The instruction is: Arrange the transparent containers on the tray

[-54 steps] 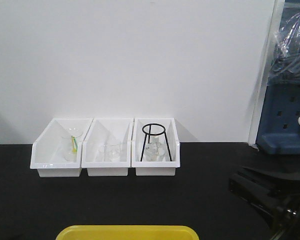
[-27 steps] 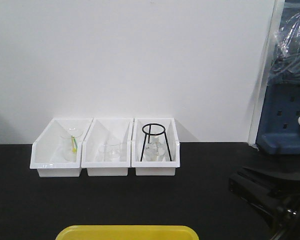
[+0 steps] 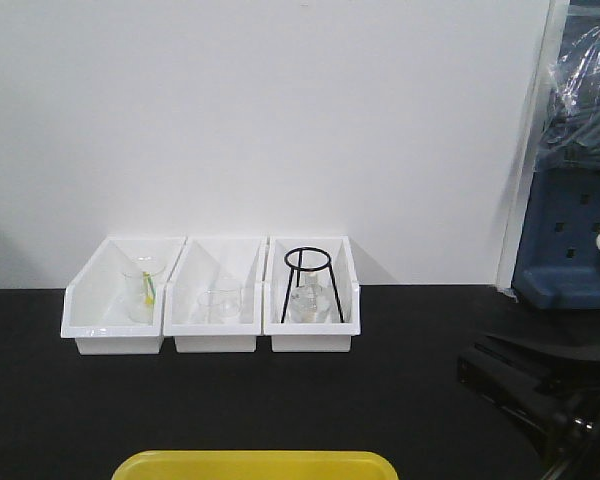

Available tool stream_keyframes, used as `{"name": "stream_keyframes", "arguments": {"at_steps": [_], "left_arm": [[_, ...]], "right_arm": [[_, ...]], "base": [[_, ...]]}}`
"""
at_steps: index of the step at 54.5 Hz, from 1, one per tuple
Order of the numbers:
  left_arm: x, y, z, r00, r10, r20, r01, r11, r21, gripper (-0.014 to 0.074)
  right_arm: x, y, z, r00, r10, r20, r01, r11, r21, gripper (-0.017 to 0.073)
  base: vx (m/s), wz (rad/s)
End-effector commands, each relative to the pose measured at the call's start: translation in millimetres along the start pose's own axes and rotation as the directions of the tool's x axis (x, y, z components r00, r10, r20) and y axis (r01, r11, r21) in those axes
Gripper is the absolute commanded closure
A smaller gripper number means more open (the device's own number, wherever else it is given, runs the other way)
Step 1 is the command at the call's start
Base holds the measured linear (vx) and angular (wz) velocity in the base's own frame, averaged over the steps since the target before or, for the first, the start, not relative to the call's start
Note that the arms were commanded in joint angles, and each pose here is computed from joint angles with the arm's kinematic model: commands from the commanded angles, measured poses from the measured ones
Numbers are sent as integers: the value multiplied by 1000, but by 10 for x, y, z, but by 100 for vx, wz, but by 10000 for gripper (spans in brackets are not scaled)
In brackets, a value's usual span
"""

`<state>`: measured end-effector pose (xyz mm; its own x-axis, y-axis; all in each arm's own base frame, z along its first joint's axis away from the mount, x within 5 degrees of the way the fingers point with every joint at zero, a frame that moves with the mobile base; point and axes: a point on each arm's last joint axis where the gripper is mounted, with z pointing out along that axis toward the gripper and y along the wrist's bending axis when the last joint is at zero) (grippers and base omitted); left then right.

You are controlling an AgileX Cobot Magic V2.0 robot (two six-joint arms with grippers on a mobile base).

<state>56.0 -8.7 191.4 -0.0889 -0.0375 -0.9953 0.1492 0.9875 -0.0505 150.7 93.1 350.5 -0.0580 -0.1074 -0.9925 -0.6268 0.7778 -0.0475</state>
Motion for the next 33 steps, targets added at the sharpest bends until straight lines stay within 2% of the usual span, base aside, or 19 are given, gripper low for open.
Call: {"name": "stream_keyframes", "arguments": {"at_steps": [1,33], "left_arm": [[88,1,4,1000,2,25,-2,1000,7,594],[93,1,4,1000,2,17,-2,1000,7,594]], "right_arm": [[-111,-20,-35,998,-46,31,45,999,25,572],[-111,-20,-35,998,-46,31,45,999,25,572]], "base": [[0,0],[0,0]]}}
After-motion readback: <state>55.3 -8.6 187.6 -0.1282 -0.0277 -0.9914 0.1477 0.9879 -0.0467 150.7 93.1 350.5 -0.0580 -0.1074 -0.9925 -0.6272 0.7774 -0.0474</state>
